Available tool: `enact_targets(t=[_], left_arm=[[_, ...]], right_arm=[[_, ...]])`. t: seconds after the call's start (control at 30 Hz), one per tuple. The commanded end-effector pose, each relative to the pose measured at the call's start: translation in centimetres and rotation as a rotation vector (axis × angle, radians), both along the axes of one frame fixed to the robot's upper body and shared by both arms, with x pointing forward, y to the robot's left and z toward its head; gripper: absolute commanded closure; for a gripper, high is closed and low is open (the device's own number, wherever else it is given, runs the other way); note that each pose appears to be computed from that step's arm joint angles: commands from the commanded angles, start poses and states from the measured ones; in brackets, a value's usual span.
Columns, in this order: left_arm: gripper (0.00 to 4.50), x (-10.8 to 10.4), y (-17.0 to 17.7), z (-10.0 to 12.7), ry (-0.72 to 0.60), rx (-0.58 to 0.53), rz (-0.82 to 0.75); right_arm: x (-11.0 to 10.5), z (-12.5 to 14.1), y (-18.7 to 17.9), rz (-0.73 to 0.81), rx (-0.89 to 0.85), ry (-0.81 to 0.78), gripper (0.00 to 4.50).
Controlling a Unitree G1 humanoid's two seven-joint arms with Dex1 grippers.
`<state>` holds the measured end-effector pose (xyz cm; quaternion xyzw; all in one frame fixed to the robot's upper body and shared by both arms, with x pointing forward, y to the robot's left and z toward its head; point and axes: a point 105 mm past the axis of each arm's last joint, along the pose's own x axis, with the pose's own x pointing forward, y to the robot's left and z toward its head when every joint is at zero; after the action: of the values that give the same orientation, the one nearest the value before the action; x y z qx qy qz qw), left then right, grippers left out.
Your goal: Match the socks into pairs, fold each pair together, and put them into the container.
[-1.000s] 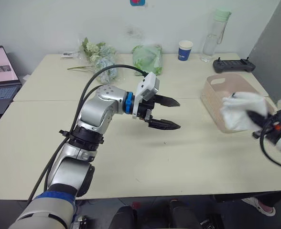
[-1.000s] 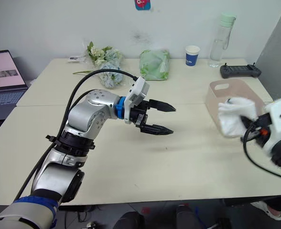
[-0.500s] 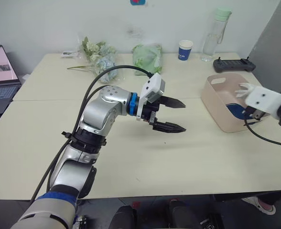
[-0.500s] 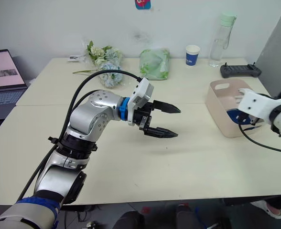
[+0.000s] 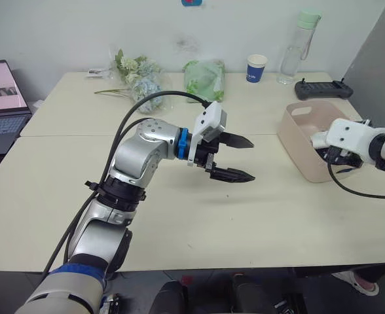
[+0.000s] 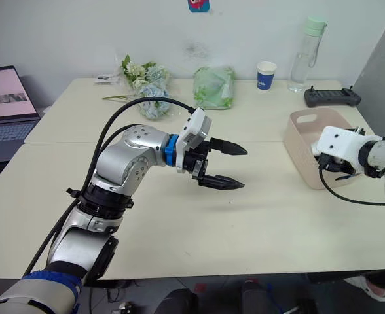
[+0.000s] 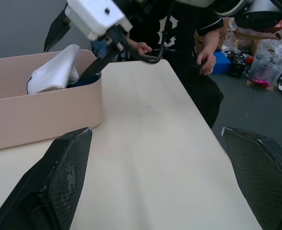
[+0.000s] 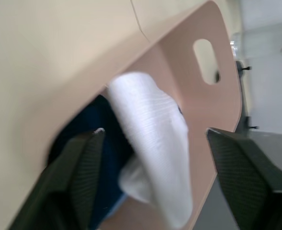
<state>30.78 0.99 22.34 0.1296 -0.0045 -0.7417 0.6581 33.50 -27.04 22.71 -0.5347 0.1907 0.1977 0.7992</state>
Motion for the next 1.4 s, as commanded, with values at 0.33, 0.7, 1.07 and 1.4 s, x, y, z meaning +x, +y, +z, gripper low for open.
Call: enact_targets(t=[0.33,0.7,1.07,1.4], left_arm=[[0.0,0.0,0.4,0.7,-0.053,-0.006,0.002],[0.0,-0.3,1.1,0.1,-0.048,-0.006,0.026],[0.0,2.6,4.7,0.9,-0.095,-0.046,0.277],[0.0,3.7,18.0,-3.4,-0.106,0.055,0.933]], right_arm=[[-0.8,6.4,-0.4,-0.101,0.236,-0.2,0.08],[3.3,-1.2,-3.4,-0.246,0.127,-0.168,0.08],[1.8,6.8,0.0,-0.126,0.318,-0.451,0.08],[-3.0,3.4,7.4,0.076,0.78,-0.516,0.08]])
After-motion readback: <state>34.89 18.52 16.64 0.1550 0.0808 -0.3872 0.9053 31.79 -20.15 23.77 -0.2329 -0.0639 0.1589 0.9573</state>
